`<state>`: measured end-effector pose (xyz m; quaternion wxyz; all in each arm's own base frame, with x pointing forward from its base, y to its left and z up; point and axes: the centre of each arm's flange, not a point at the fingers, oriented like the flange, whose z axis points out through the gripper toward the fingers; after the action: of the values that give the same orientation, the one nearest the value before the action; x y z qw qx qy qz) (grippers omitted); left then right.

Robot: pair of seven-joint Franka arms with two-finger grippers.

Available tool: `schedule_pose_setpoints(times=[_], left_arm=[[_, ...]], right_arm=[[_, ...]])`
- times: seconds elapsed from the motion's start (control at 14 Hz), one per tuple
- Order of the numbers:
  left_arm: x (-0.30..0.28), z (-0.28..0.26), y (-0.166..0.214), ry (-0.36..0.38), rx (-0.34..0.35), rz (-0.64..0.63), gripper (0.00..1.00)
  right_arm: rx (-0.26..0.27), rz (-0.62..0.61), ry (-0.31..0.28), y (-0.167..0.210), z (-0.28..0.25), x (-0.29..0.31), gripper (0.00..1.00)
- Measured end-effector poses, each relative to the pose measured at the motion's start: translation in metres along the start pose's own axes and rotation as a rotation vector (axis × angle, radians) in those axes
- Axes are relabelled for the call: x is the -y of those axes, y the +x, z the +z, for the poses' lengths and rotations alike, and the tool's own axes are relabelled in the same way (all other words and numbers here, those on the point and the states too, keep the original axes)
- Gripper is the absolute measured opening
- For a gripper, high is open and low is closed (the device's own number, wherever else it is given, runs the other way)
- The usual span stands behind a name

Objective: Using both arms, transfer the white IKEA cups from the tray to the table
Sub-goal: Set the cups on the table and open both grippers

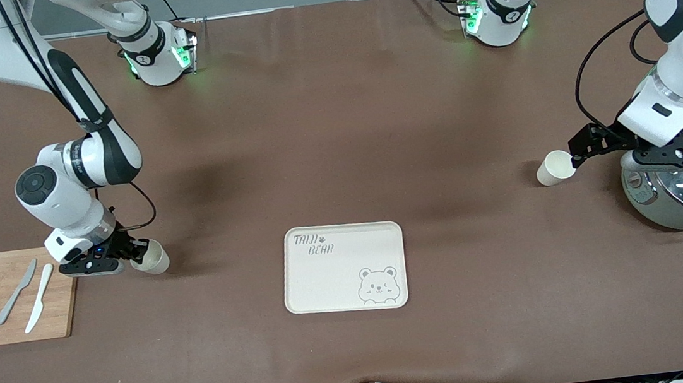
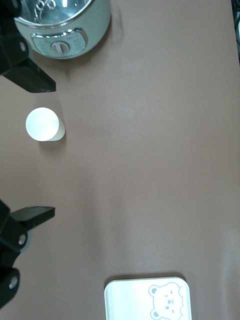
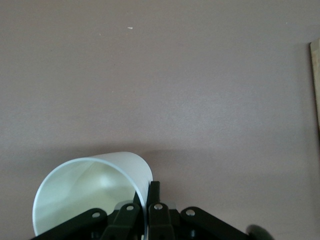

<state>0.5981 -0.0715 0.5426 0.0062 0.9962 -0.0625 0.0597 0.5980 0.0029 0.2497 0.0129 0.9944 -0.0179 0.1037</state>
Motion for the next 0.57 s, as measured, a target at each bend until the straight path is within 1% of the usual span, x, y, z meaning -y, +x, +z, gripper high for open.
schedule_pose_setpoints(times=[0.14,0.57], left_arm=[[-0.007,-0.013,0.002,0.007,0.002,-0.011,1.00],[-0.013,-0.044,0.002,0.016,0.025,-0.013,1.00]], right_arm=[[-0.011,-0.002,0.000,0.000,0.008,-0.008,0.04],[-0.009,-0.006,0.002,-0.004,0.021,-0.010,0.04]])
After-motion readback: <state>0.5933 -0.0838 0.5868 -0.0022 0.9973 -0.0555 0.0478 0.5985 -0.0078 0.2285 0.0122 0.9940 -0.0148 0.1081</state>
